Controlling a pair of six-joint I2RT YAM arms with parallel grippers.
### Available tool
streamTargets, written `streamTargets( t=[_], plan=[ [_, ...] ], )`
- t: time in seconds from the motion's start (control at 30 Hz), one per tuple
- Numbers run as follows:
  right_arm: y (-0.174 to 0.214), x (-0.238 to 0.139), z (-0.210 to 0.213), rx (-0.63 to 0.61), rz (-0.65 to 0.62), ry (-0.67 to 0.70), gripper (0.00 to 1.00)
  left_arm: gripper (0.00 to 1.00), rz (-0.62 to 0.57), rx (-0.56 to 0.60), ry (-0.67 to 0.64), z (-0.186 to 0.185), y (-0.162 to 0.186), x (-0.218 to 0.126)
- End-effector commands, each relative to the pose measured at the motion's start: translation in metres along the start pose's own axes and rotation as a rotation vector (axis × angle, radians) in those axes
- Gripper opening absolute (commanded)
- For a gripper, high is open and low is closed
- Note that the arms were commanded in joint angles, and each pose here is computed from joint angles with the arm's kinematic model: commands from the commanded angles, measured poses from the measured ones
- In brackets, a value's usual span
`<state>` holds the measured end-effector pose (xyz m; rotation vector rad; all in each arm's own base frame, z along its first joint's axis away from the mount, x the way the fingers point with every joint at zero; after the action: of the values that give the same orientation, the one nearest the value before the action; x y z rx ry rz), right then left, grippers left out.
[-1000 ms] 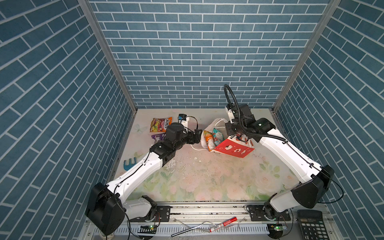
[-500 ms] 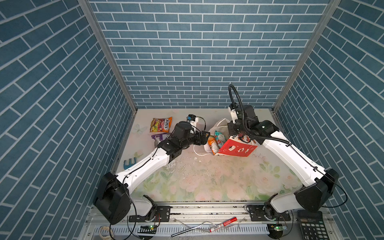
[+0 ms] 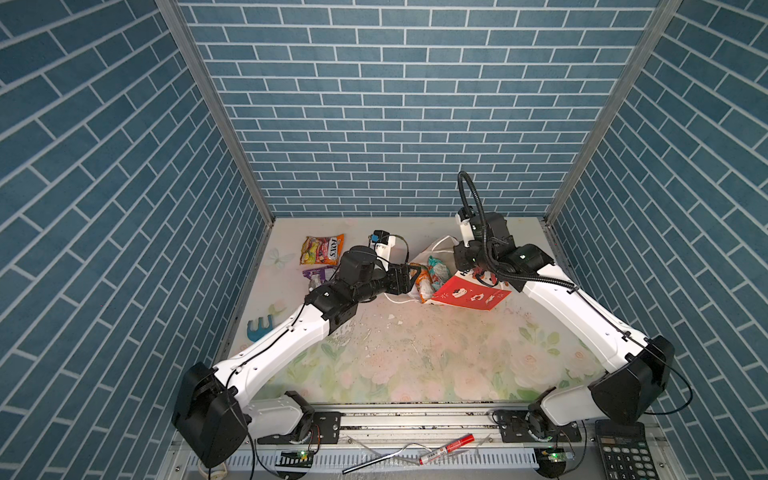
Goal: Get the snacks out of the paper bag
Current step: 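Move the left gripper to the bag mouth while the right gripper holds the bag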
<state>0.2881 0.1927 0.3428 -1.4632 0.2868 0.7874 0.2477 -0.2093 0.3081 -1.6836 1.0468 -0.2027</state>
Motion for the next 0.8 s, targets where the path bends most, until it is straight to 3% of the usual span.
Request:
streamTargets(
  t=[0.0,0.17,0.33,0.5,0.77],
  plan=[
    [-0.024,-0.022,0.001,0.071,-0.152,-0.029,0.0,0.73,0.046,0.0,-0.033,0.006,0.014,0.005],
    [-0.025,-0.023,0.002,0.084,-0.155,-0.045,0.0,0.72,0.083,0.021,-0.075,0.011,0.016,0.016],
    [-0.024,-0.023,0.001,0.077,-0.152,-0.04,0.0,0.78,0.035,0.114,-0.135,0.014,0.005,0.019],
    [-0.022,-0.025,-0.001,0.098,-0.161,-0.023,0.0,0.79,0.012,0.188,-0.162,0.014,-0.007,0.025],
    [-0.024,-0.03,-0.001,0.131,-0.216,-0.054,0.0,0.74,0.008,0.09,-0.018,0.008,-0.001,0.034]
  ],
)
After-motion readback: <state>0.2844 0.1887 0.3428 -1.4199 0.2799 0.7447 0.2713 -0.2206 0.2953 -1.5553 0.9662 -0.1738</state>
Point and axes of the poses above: each gripper's point midway between its finger pads, its own x axis out along the fingers, its own z axis along the line the jaws close on, y = z × x, the point moved 10 cm from there along -x, back along the fingers, and after that the axes turned 10 degrees about x, right-handed, at the moved point
